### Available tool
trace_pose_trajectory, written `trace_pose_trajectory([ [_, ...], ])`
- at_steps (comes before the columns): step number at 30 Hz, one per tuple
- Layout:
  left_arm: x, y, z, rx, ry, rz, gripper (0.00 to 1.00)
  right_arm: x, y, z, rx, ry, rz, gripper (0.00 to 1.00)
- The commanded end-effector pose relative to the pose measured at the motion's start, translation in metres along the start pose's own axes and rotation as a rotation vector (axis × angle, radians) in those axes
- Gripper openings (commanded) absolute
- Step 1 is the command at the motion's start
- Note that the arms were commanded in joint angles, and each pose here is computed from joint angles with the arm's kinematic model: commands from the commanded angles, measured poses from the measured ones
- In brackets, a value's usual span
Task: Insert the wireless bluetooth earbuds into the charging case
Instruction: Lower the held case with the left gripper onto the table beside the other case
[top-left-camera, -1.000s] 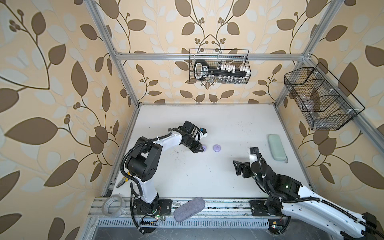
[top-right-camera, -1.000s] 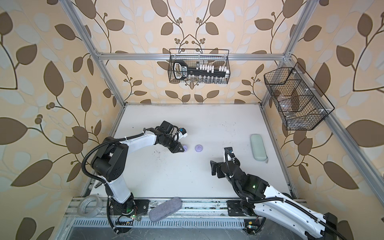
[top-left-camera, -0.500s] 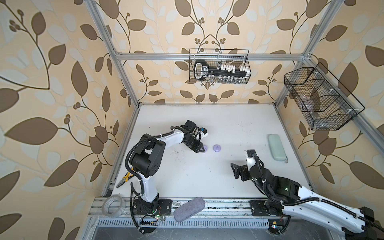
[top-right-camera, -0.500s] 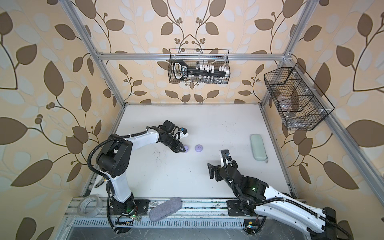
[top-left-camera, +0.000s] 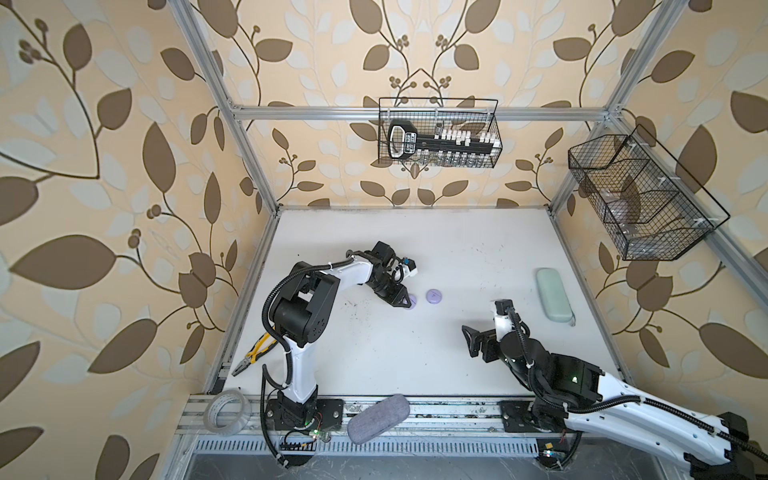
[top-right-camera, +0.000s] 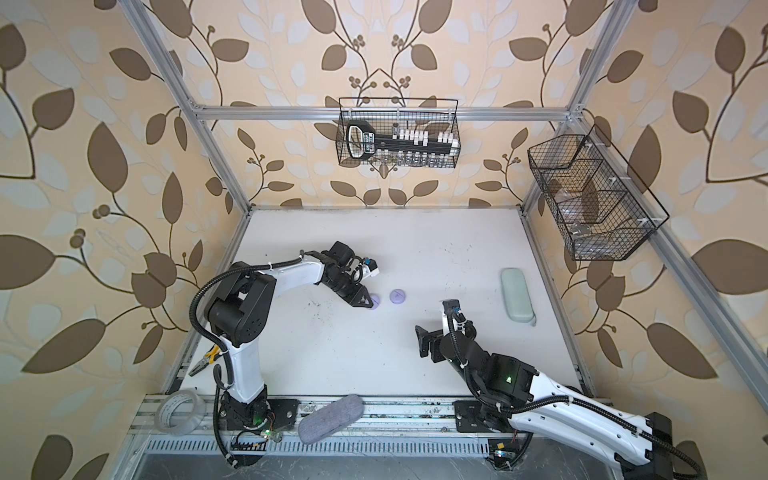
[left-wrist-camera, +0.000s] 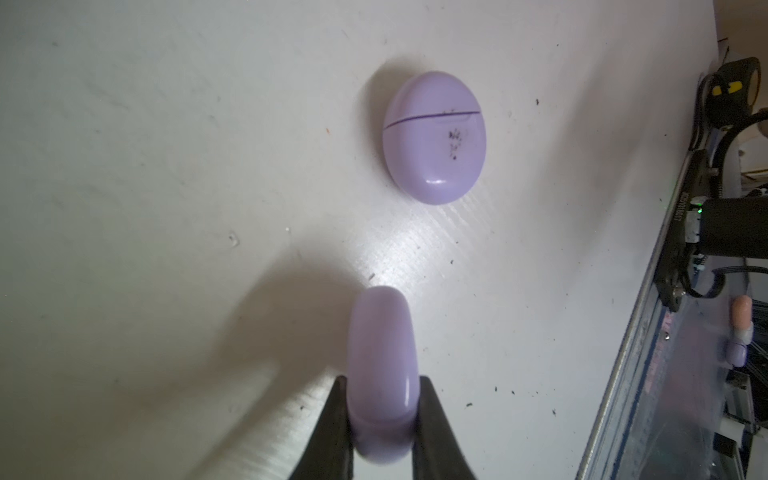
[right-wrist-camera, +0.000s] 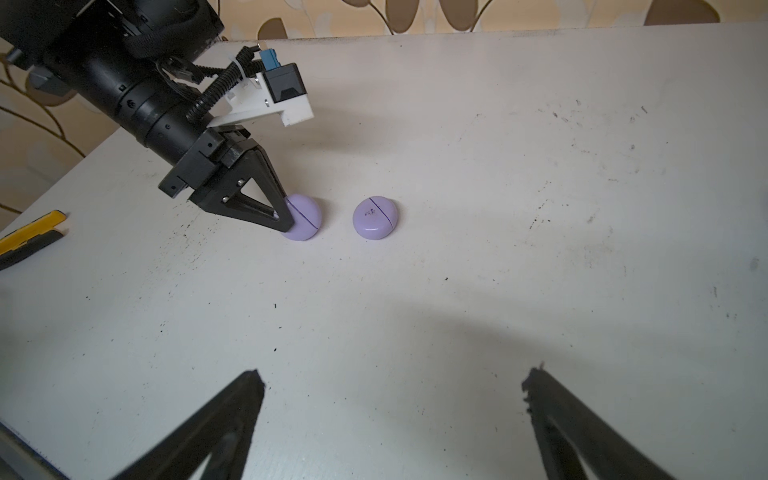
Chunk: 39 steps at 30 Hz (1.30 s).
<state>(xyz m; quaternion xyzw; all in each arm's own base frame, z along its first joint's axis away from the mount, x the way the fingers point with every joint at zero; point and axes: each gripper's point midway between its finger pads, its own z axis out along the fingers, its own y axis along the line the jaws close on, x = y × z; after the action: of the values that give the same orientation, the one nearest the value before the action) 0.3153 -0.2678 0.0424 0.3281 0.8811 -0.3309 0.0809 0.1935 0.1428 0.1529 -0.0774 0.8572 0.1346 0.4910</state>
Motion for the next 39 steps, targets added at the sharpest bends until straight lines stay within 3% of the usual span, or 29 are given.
trace_pose_trajectory([
  [1, -0.004, -0.007, -0.003, 0.06, 0.01, -0.018, 0.11, -0.002, -0.001, -0.001, 0.007, -0.022, -0.009, 1.0],
  [13, -0.001, -0.002, -0.006, 0.146, 0.019, -0.102, 0.2, -0.003, 0.004, -0.004, -0.009, -0.039, -0.026, 1.0],
  [24, -0.001, 0.005, -0.002, 0.169, 0.048, -0.149, 0.41, -0.002, 0.005, -0.005, -0.009, -0.04, -0.032, 1.0],
  [39, -0.005, 0.016, -0.008, 0.153, 0.024, -0.188, 0.45, -0.002, 0.007, -0.005, -0.013, -0.04, -0.037, 1.0],
])
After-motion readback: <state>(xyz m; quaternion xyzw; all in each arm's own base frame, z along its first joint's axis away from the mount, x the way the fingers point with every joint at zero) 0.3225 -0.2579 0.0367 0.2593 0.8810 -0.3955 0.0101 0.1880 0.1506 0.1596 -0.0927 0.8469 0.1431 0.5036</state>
